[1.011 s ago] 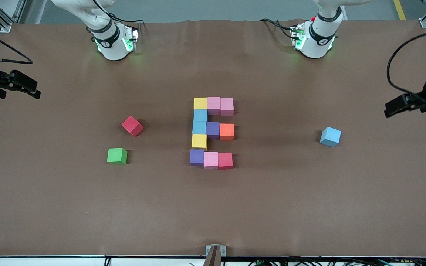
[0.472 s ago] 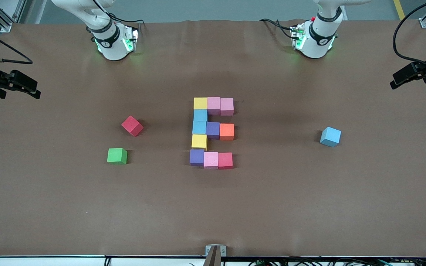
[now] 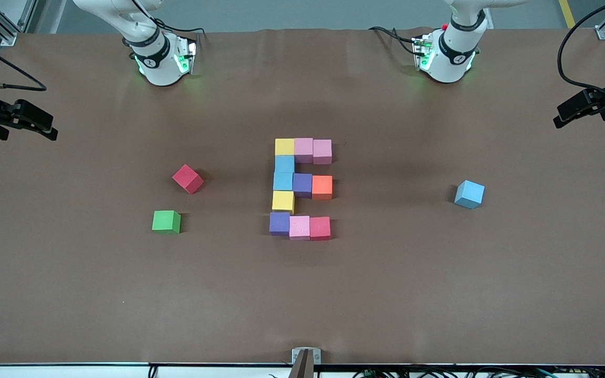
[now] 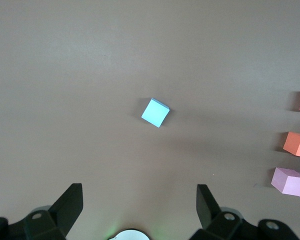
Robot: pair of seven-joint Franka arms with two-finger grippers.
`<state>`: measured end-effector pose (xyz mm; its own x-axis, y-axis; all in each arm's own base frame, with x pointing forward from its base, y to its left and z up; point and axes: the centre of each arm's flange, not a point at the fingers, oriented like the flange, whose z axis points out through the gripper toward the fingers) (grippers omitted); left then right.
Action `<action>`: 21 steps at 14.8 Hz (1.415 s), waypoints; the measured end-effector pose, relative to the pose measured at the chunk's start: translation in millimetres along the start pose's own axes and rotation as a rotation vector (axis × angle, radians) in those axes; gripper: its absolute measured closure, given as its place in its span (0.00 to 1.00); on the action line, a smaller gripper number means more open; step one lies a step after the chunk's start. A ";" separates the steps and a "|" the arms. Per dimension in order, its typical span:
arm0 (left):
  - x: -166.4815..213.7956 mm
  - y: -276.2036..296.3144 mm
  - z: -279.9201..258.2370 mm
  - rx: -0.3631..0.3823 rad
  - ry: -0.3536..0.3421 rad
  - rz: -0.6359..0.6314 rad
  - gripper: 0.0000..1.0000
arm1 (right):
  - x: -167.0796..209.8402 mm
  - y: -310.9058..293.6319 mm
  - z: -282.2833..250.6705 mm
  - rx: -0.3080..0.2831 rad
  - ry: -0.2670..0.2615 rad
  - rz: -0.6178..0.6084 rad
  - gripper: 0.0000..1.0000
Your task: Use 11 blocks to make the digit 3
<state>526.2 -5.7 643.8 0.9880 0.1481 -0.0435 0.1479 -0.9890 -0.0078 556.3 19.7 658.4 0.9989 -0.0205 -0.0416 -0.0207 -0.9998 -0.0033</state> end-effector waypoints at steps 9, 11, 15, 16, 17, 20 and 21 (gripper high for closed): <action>-6.1 24.3 -0.7 0.005 -0.004 0.046 0.00 | 0.1 1.6 0.0 0.000 0.000 -0.015 0.00; -10.8 40.1 0.6 0.011 -0.014 0.073 0.00 | 0.1 1.8 0.0 0.000 0.000 -0.018 0.00; -22.5 65.3 1.5 0.019 -0.016 0.086 0.00 | 0.1 1.5 0.0 0.000 0.000 -0.021 0.00; -25.2 67.5 1.2 0.020 -0.016 0.089 0.00 | 0.1 1.0 0.0 0.001 0.000 -0.023 0.00; -27.4 68.5 0.3 0.021 -0.014 0.091 0.00 | 0.1 0.6 0.0 0.002 0.000 -0.024 0.00; -29.7 67.2 -3.5 0.019 -0.006 0.092 0.00 | 0.0 -0.2 0.0 0.002 0.000 -0.026 0.00; -29.8 65.8 -4.2 0.019 -0.004 0.090 0.00 | 0.0 -0.3 0.0 0.002 0.000 -0.026 0.00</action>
